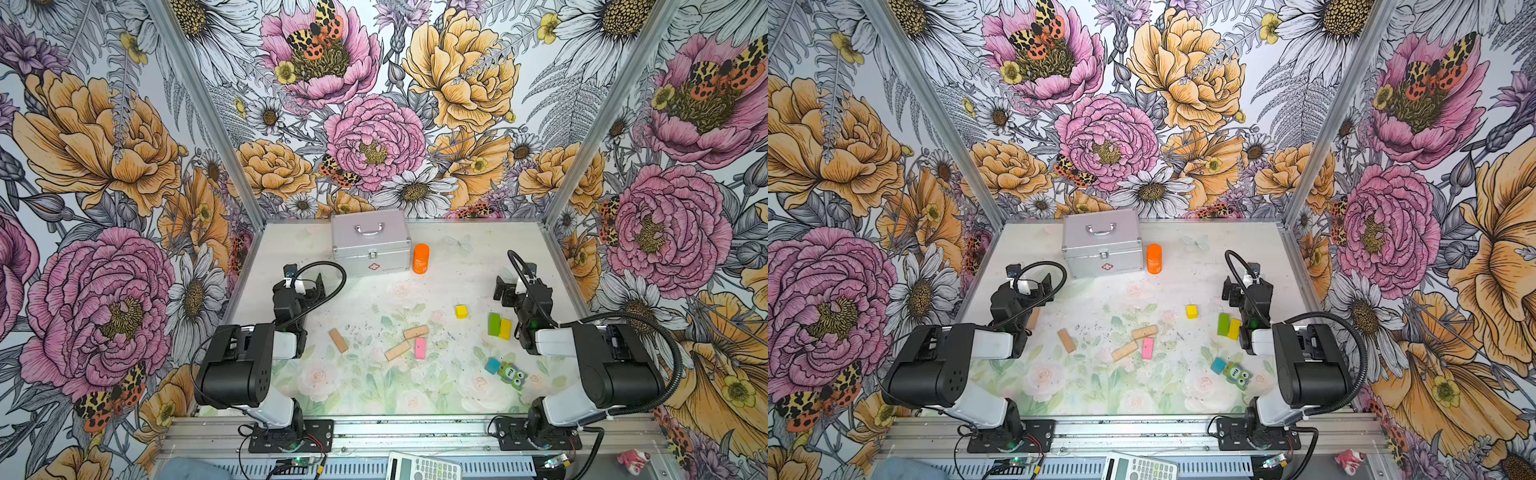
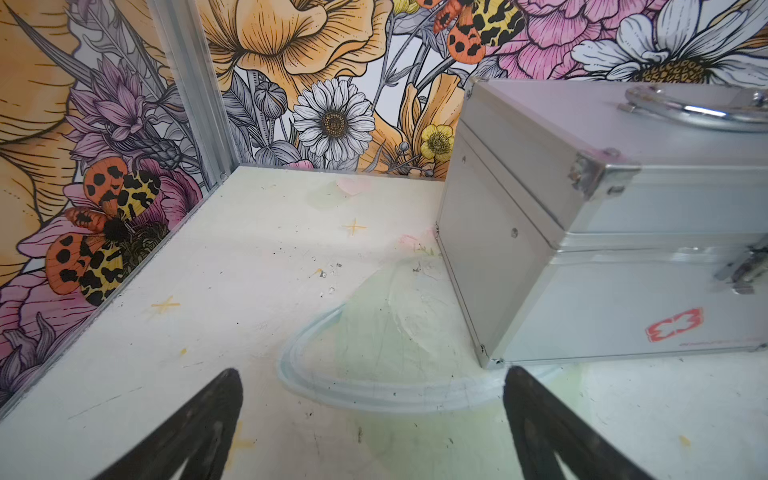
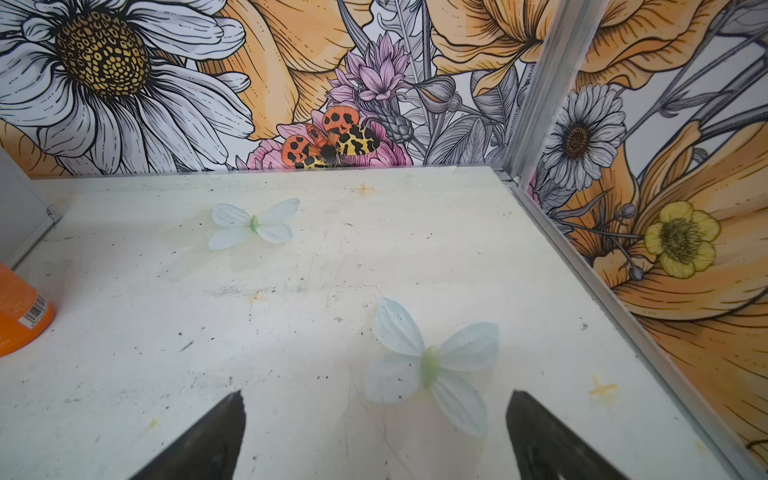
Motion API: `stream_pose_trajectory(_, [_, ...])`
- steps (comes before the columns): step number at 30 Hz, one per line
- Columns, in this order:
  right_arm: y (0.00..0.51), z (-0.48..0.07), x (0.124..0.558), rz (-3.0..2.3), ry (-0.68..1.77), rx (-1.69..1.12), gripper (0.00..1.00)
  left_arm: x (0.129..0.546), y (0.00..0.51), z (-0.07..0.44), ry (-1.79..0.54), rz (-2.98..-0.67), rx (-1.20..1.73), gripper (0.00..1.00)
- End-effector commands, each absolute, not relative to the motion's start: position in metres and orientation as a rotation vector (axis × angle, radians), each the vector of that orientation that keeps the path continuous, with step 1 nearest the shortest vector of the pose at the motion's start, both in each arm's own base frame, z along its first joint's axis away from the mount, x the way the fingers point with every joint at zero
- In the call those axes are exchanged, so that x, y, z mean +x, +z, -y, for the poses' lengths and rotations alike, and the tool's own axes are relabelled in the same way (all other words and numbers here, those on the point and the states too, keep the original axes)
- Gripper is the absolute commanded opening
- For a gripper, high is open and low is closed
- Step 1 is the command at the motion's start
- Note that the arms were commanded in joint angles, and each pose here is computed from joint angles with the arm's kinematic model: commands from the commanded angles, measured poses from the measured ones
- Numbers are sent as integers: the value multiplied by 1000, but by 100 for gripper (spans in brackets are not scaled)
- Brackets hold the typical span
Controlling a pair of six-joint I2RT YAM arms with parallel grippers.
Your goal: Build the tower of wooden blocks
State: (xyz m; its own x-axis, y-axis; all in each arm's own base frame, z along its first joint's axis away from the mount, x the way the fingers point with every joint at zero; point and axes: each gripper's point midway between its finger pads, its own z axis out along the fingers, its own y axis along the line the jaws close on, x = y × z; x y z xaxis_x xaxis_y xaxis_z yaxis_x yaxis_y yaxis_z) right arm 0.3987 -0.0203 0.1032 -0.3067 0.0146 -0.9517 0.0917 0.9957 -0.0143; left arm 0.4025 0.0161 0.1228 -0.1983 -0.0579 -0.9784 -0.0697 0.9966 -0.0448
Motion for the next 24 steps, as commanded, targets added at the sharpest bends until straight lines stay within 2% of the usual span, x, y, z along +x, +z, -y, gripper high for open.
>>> stream_pose_trajectory(1, [112, 20, 404, -1853, -80, 64, 100, 407, 130, -16, -10, -1754, -91, 99])
stream_pose_trajectory(24, [111, 20, 404, -1854, -76, 63, 100, 407, 130, -17, -33, -1751, -89, 99])
